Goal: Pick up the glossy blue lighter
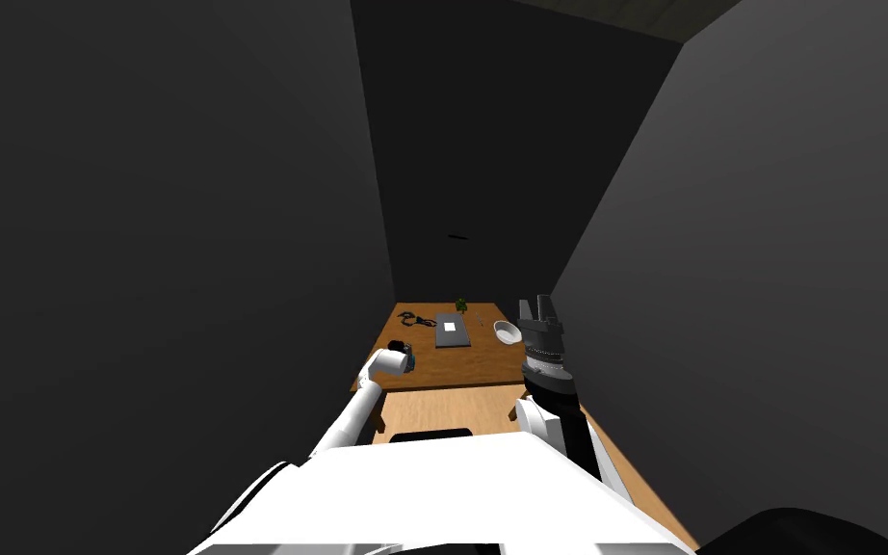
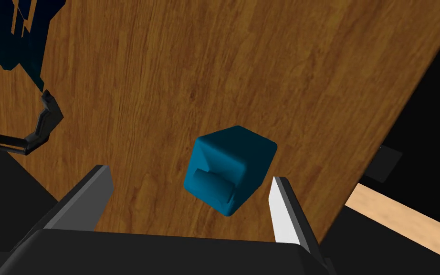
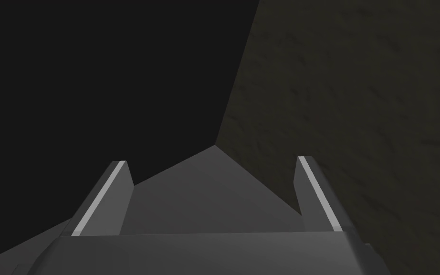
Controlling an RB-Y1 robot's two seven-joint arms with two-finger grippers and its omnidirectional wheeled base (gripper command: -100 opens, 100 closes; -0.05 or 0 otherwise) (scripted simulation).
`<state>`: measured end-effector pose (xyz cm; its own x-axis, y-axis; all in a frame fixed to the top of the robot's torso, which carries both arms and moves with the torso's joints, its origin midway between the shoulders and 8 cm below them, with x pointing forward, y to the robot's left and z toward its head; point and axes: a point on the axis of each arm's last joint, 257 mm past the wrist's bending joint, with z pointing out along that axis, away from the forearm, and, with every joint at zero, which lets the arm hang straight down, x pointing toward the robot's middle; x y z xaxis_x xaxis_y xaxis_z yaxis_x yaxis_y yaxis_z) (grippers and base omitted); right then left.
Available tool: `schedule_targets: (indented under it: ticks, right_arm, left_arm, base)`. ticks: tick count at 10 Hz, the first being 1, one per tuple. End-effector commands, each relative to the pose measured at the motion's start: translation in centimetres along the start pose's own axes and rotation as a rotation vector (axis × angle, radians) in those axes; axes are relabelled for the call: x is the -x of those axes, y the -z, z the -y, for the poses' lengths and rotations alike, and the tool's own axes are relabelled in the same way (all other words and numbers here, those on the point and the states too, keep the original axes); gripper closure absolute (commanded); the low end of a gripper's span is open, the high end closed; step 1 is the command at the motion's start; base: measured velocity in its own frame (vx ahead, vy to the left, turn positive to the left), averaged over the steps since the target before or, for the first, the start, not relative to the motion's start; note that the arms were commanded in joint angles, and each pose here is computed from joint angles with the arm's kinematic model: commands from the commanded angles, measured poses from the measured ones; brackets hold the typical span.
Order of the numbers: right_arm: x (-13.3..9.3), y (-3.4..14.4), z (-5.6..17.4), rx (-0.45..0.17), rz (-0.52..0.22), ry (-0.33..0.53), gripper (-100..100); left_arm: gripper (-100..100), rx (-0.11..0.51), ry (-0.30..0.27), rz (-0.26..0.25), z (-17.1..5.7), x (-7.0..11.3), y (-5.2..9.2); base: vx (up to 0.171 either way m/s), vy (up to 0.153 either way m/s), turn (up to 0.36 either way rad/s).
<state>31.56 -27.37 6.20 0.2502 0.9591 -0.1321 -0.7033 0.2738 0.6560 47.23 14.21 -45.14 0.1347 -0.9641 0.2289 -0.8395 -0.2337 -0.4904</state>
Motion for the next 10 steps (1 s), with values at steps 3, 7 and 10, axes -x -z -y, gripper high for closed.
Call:
schedule_targets:
  ticks: [3, 7, 10]
  right_arm:
    - [0.0, 0.0, 0.0, 0.0, 0.0, 0.0, 0]
    - [0.0, 0.0, 0.0, 0.0, 0.0, 0.0, 0]
    - [0.0, 0.0, 0.0, 0.0, 0.0, 0.0, 0]
  left_arm:
    - [0, 0.043, 0.0, 0.003, -1.7, -0.3, -0.3]
    - [-100, 0.04, 0.003, 0.004, -3.0, 0.6, -1.7]
    - [100, 0.045, 0.003, 0.005, -3.0, 0.5, -1.5]
  base:
    - [0.024, 0.009, -0.015]
    - [0.041, -0.013, -0.01]
    - [0.007, -0.003, 0.0]
